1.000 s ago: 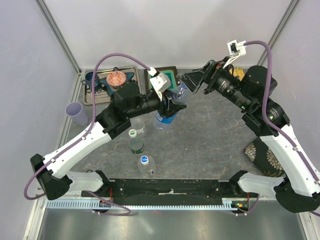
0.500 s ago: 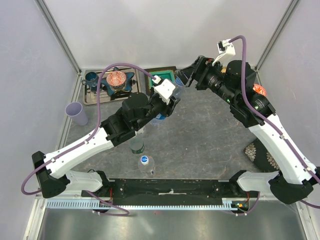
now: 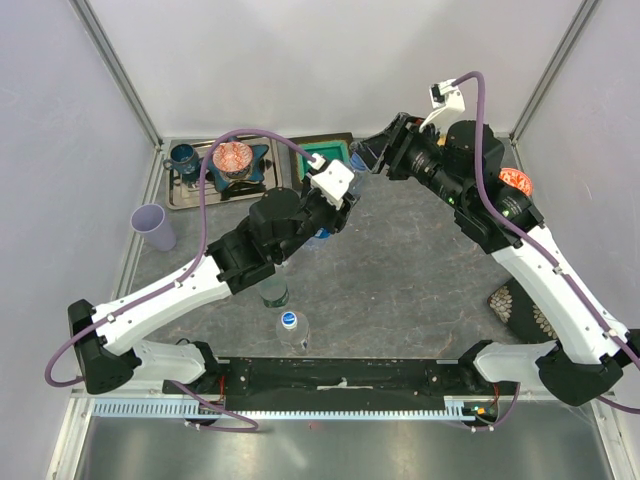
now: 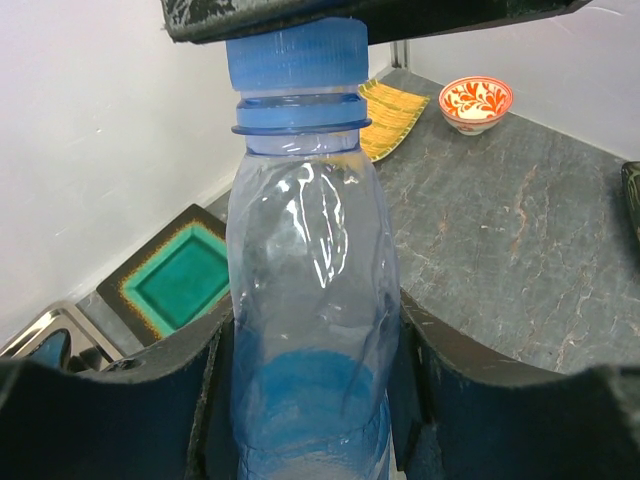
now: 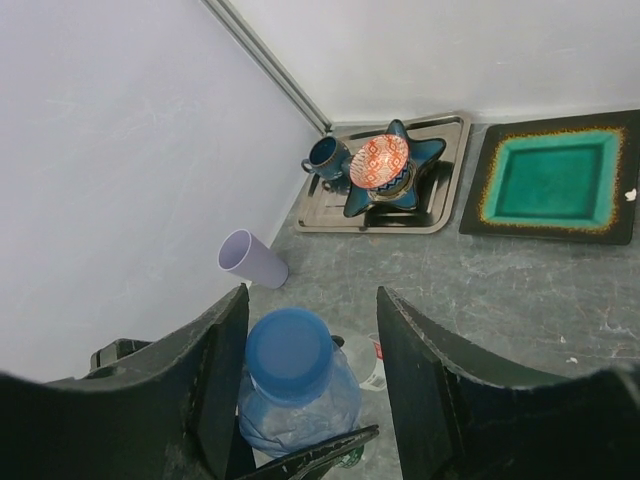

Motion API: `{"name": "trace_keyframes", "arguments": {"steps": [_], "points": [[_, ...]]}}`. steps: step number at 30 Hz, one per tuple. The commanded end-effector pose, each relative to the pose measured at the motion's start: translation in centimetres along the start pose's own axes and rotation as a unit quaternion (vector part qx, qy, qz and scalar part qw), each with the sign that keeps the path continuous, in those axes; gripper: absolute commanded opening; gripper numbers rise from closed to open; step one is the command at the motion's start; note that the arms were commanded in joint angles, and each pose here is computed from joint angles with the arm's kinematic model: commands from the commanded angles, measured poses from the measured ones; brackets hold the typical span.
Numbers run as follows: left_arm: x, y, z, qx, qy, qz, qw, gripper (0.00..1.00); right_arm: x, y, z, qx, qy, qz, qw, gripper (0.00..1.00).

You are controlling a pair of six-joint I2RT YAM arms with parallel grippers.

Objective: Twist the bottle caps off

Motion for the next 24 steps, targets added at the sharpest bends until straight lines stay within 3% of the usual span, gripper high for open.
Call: {"name": "trace_keyframes", "arguments": {"steps": [1,12,17,20,23,24], "points": [[0.2,1.6,0.2,-0.035,0.012,0.007,0.999,0.25,0.1,0.1,0.2,-0.006,0.004,0.003,1.0,0.61],[0.0,1.2,0.4,-0.029,0.011,0.007,0.999,0.25,0.0,-0.5,0.6,0.002,0.005,0.005,1.0,0.64],[0.0,1.1,0.5,-0.028,0.01,0.007,1.0,0.26,0.3,-1.0,0.6,0.011,0.018,0.005,1.0,0.61],[0.1,1.2,0.5,-0.028,0.011,0.007,1.0,0.25,0.3,-1.3,0.7,0.016,0.023,0.005,1.0,0.52],[0.0,1.2,0.6,-0.028,0.01,0.004,1.0,0.26,0.3,-1.8,0.7,0.023,0.028,0.004,0.999,0.34],[0.0,1.3,0.5,-0.029,0.01,0.004,1.0,0.25,0.4,-1.9,0.7,0.025,0.031,0.004,0.999,0.22]]}}
Point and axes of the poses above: each gripper's point midway between its finger pads, its own z axis out along the fingers, its own x axis along the line the jaws close on, y = z × x, the point moved 4 cm from there along -z, back along the fingers, and after that the axes turned 9 degrees about -z, right-handed, at the moved point
